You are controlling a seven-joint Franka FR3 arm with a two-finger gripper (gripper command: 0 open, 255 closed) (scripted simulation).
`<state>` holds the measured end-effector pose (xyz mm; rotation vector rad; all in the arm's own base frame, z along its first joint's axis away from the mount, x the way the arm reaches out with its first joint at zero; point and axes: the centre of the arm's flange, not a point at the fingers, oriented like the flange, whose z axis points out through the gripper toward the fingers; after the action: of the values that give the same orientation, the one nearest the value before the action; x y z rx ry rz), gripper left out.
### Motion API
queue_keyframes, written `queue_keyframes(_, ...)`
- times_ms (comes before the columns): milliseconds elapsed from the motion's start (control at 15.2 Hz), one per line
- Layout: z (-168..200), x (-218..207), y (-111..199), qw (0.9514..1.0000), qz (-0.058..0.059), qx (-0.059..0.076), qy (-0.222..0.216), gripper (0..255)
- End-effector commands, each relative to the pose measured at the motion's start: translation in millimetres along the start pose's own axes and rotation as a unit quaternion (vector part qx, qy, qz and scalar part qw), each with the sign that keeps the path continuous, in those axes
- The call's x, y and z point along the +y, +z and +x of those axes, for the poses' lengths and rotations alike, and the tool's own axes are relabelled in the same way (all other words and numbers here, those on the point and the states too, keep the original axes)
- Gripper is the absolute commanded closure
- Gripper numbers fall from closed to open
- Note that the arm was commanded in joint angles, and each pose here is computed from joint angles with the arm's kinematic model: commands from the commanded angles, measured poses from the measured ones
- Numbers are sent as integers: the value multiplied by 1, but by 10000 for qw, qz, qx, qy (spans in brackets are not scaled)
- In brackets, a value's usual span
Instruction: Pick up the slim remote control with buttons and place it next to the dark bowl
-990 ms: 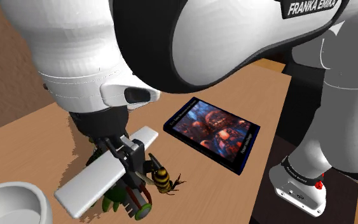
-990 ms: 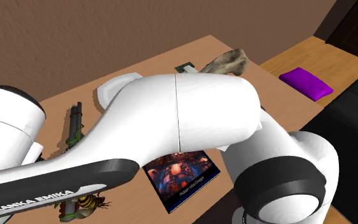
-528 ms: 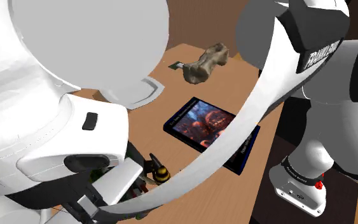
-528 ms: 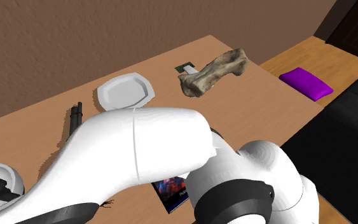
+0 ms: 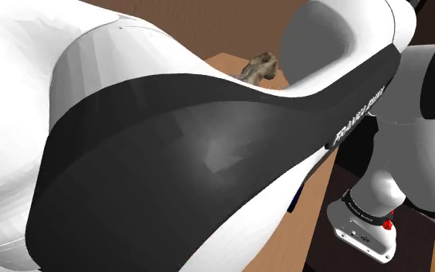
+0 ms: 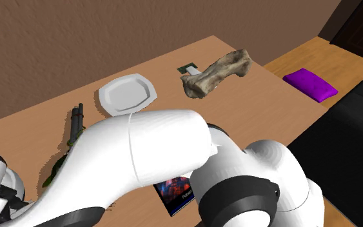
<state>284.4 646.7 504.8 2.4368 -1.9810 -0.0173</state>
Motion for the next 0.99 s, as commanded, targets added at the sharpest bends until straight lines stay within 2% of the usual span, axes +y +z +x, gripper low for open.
queue_keyframes(0,1,0,11,10000,0,0,3,255)
queue_keyframes(924,1,-1,84,10000,0,0,3,255)
